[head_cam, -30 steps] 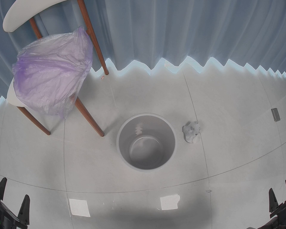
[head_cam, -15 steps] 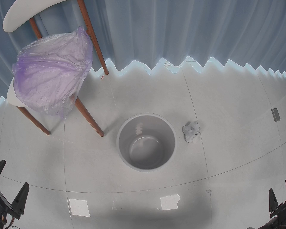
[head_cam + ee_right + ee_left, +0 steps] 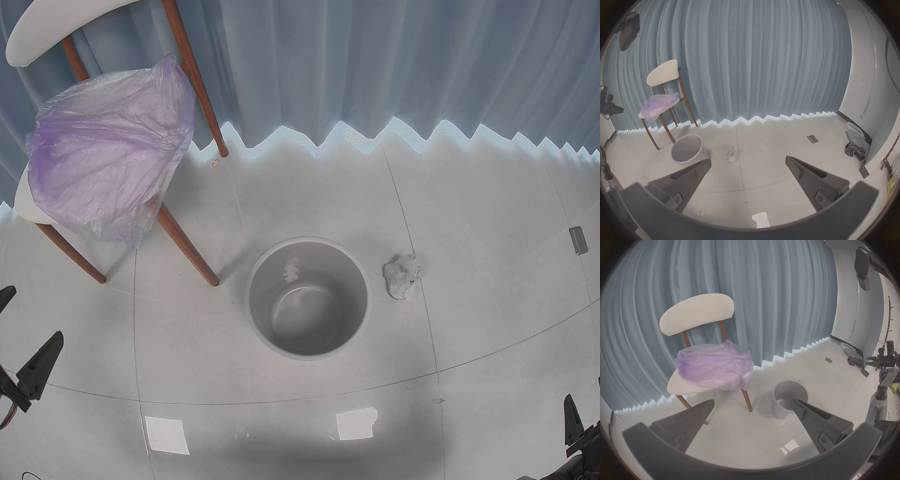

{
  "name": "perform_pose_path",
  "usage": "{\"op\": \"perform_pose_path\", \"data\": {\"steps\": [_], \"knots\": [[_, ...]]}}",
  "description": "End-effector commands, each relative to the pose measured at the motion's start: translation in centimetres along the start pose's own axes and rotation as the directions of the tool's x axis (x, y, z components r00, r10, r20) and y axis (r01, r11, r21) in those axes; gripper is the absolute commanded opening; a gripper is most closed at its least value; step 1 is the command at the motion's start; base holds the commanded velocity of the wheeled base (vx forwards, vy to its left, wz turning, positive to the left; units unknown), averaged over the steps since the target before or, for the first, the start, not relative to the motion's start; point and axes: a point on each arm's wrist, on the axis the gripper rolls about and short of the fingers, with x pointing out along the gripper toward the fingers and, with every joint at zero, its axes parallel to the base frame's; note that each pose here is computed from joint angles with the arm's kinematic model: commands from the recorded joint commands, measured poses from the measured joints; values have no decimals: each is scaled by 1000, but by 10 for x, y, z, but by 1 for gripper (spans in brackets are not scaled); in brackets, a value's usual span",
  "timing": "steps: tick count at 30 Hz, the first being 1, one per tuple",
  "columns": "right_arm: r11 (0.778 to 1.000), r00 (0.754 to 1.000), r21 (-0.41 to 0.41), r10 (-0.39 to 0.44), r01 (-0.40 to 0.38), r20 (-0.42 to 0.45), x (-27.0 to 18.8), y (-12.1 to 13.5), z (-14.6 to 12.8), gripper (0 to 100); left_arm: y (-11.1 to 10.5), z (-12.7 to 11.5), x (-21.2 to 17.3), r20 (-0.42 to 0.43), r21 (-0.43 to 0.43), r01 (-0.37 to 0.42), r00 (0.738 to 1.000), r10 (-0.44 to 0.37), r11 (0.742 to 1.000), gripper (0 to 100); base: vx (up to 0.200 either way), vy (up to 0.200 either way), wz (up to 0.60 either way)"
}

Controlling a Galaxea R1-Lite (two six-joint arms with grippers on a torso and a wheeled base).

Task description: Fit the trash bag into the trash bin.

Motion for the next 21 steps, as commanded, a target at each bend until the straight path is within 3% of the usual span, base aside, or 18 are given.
{"op": "perform_pose_path", "data": {"steps": [1, 10, 21], "knots": [[1000, 1000, 0, 0, 0, -1, 0, 0, -5, 100, 7, 12, 28, -51, 47, 69, 997, -66, 997, 100, 0, 0, 0], [1000, 1000, 0, 0, 0, -1, 0, 0, -5, 100, 7, 32, 66, -70, 55, 184, 981, -180, 981, 100, 0, 0, 0], [1000, 1000, 0, 0, 0, -1, 0, 0, -5, 100, 10, 50, 108, -91, 114, 225, 972, -216, 968, 100, 0, 0, 0]]}}
